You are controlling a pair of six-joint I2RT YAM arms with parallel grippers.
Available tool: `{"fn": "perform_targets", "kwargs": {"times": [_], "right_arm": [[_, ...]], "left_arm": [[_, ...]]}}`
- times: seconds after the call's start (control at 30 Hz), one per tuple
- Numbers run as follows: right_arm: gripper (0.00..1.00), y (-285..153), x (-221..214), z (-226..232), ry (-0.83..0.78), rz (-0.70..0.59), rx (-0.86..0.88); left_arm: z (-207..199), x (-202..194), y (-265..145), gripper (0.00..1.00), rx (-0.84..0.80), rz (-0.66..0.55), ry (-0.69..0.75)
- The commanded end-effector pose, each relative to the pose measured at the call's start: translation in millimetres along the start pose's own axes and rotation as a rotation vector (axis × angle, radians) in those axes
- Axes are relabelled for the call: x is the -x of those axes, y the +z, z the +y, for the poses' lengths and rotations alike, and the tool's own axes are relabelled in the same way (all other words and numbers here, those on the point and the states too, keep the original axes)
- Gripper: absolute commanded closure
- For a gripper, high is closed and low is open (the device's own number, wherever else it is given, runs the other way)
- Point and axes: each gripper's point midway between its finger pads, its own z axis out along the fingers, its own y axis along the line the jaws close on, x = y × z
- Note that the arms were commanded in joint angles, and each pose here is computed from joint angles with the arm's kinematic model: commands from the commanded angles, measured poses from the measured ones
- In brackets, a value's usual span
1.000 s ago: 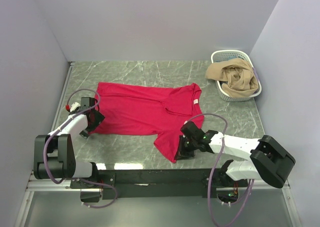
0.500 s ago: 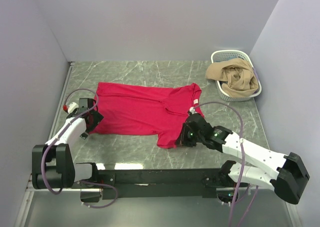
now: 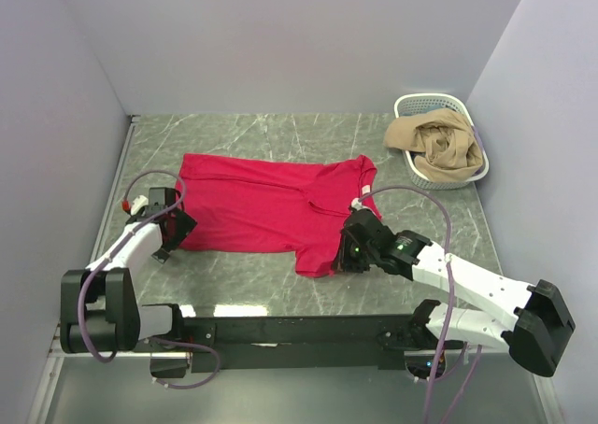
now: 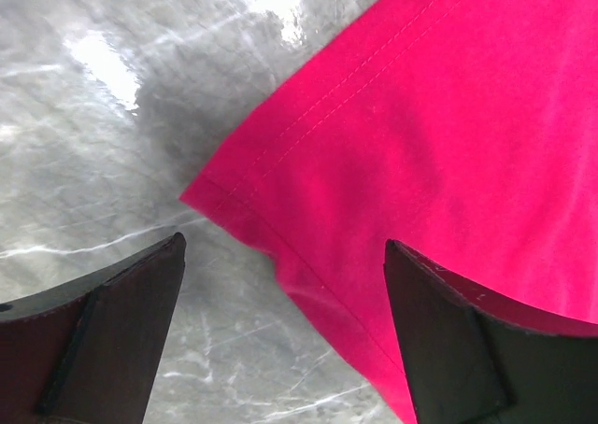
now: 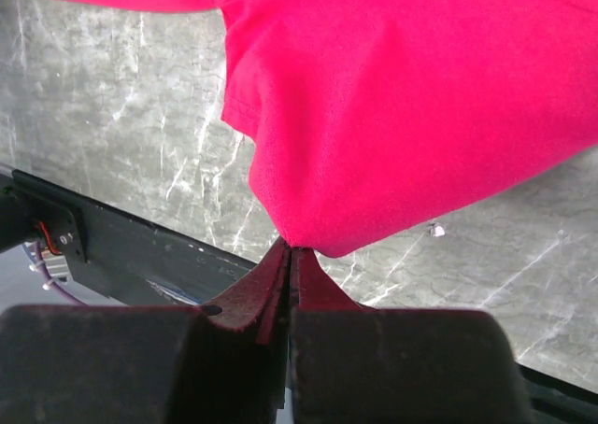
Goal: Fold and stack the t-shirts
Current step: Fold the tshirt
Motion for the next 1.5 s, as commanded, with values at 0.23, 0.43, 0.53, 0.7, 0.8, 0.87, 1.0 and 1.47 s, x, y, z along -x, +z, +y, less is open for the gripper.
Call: {"fn": "perform_targets", "kwargs": {"times": [0.23,0.43,0.53,0.7,0.8,0.87,1.0,1.47], "right_arm": [[1.0,-8,17,8,-0.031,-0.054,0.003],[1.0,-8,21,3,-0.026,-0.069,-0.02],[1.0,-13,26,2,-0.026,-0.094,-0.038],[1.0,-30,39,0,-0.031,-0.151,-0.07],[1.0,-37,46,-1,-0.032,-0.174,-0.086],[1.0,-40,49,0,-0.03,-0.188,-0.089],[1.0,-46,58,-11,-0.005,-0.222,-0.142],[1.0,-69,93,-59,0.083,-0.336,-0.28]], "left_arm": [[-7,-11,18,0.39,-0.012,0.05,-0.016],[-5,-11,17,0.65,-0.004,0.045,-0.01],[-4,-8,13,0.74,-0.002,0.037,-0.009],[0,-2,1,0.81,-0.006,0.008,-0.022],[2,1,-6,0.88,-0.009,-0.005,-0.022],[3,4,-11,0.96,-0.005,-0.013,-0.021],[3,13,-17,0.99,0.004,-0.043,-0.019],[-1,19,-8,0.98,0.04,-0.042,0.002]]}}
